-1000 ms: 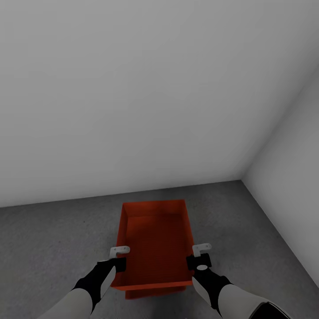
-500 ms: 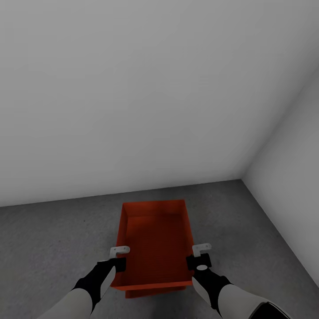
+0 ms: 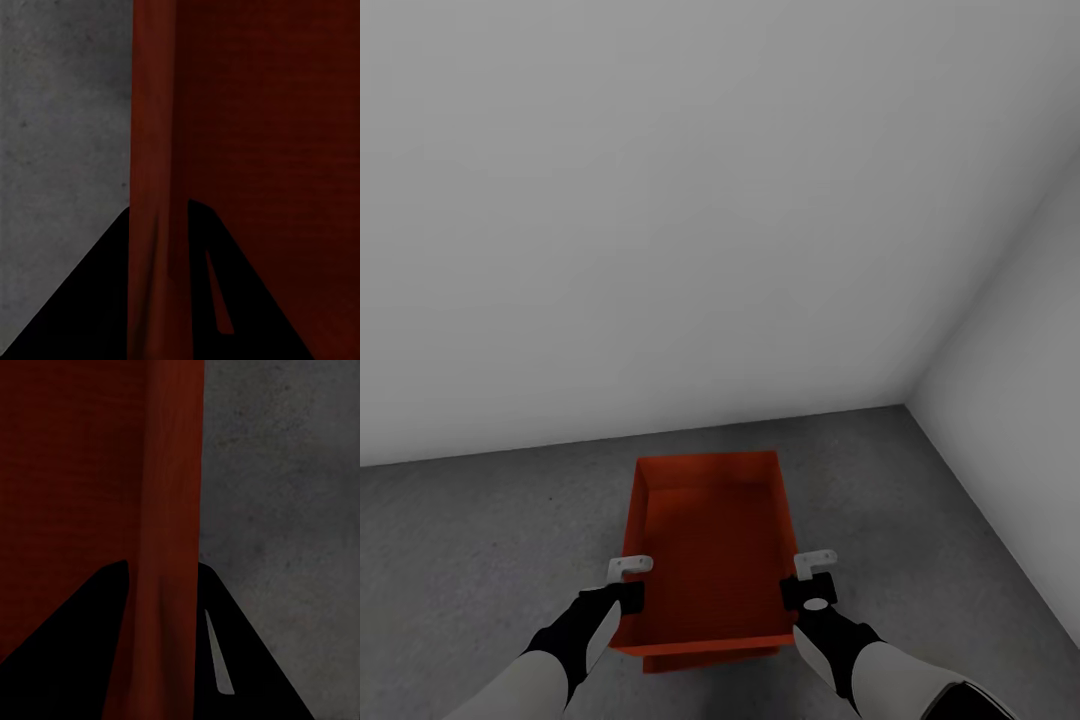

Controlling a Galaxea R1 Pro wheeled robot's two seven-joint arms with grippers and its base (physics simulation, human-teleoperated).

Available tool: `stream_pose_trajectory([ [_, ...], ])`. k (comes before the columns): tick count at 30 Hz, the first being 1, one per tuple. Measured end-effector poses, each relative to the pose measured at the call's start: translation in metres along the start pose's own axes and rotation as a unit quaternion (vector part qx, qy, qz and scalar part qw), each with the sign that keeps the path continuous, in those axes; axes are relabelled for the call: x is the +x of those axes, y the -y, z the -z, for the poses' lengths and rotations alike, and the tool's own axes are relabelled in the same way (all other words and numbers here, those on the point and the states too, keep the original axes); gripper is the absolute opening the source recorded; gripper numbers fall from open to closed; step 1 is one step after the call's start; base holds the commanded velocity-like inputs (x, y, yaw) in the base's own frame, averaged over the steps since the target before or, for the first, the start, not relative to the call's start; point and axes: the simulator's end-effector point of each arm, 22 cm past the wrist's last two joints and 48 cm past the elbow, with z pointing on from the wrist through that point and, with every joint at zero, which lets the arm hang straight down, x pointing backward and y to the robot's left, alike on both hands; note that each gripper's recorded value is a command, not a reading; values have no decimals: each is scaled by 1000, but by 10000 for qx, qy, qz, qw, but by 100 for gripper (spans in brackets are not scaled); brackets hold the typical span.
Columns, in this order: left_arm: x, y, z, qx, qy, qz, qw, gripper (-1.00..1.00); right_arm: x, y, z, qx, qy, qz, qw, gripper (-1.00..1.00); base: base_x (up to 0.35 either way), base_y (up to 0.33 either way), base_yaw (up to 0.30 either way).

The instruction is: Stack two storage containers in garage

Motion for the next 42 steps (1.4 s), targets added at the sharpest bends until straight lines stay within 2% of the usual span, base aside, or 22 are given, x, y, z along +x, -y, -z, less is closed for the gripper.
stream_pose_trajectory([
  [23,0,0,0,-4,-9,1,10000,-100,1,0,0,0,-8,0,10000,-100,0,0,0],
  [42,2,0,-19,-4,-15,-2,10000,-100,6,-3,-18,0,-14,-5,10000,-100,0,0,0],
])
